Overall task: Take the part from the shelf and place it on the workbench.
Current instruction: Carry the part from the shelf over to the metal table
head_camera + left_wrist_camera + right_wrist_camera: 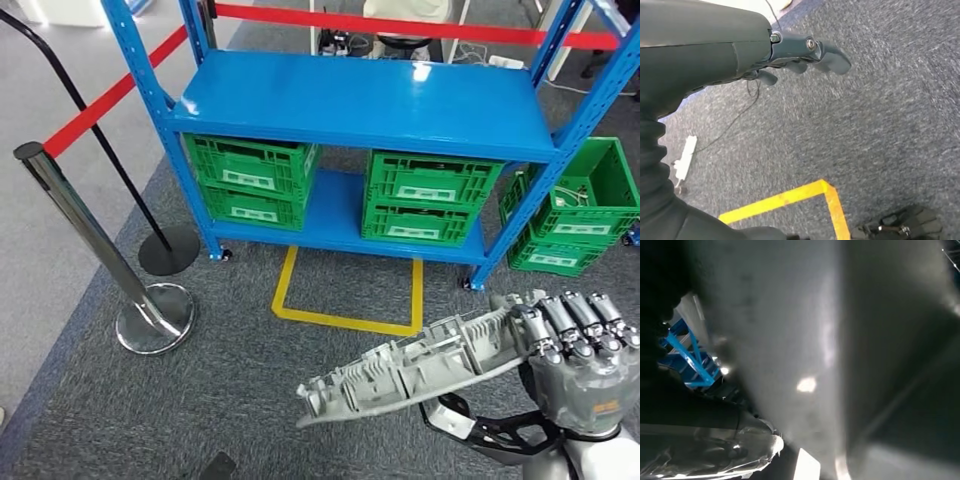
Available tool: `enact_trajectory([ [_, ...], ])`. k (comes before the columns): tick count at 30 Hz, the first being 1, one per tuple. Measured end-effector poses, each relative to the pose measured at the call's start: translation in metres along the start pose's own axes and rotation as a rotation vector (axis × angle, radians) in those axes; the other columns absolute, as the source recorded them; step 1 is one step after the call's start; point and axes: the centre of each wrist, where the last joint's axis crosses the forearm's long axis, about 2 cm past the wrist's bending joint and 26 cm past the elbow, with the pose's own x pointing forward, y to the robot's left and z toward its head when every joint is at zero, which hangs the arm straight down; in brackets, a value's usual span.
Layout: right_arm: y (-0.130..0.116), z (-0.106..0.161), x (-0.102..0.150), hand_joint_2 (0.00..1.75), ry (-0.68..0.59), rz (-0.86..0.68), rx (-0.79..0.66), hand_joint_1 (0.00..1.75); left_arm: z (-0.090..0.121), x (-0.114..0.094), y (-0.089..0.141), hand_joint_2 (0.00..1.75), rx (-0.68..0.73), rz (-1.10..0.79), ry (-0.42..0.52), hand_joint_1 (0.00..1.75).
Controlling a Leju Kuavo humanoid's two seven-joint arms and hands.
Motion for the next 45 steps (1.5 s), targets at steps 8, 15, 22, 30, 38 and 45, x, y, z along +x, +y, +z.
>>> enact_trajectory([
  [8,0.002,0.001,0.001,1.75,-0.004,-0.006,0.008,1.75,-0.001,0.000,0.002,1.75,0.005,-0.001,0.000,0.00],
  [15,0.003,0.001,0.002,1.75,-0.005,-0.010,0.009,1.75,-0.001,0.002,0.001,1.75,0.004,0.002,-0.003,0.00],
  [22,0.010,0.003,0.003,1.75,-0.018,-0.024,0.028,1.75,-0.001,-0.003,0.001,1.75,0.013,0.018,0.006,0.00],
  [30,0.025,0.001,0.003,1.75,-0.039,-0.040,0.042,1.75,-0.001,-0.006,0.003,1.75,0.020,0.029,0.017,0.00],
  [38,0.035,0.006,0.005,1.75,-0.046,-0.064,0.076,1.75,-0.002,-0.011,0.005,1.75,0.022,0.030,0.031,0.00],
  [45,0.035,0.006,0.002,1.75,-0.041,-0.054,0.074,1.75,-0.003,-0.013,0.007,1.75,0.019,0.022,0.030,0.00],
])
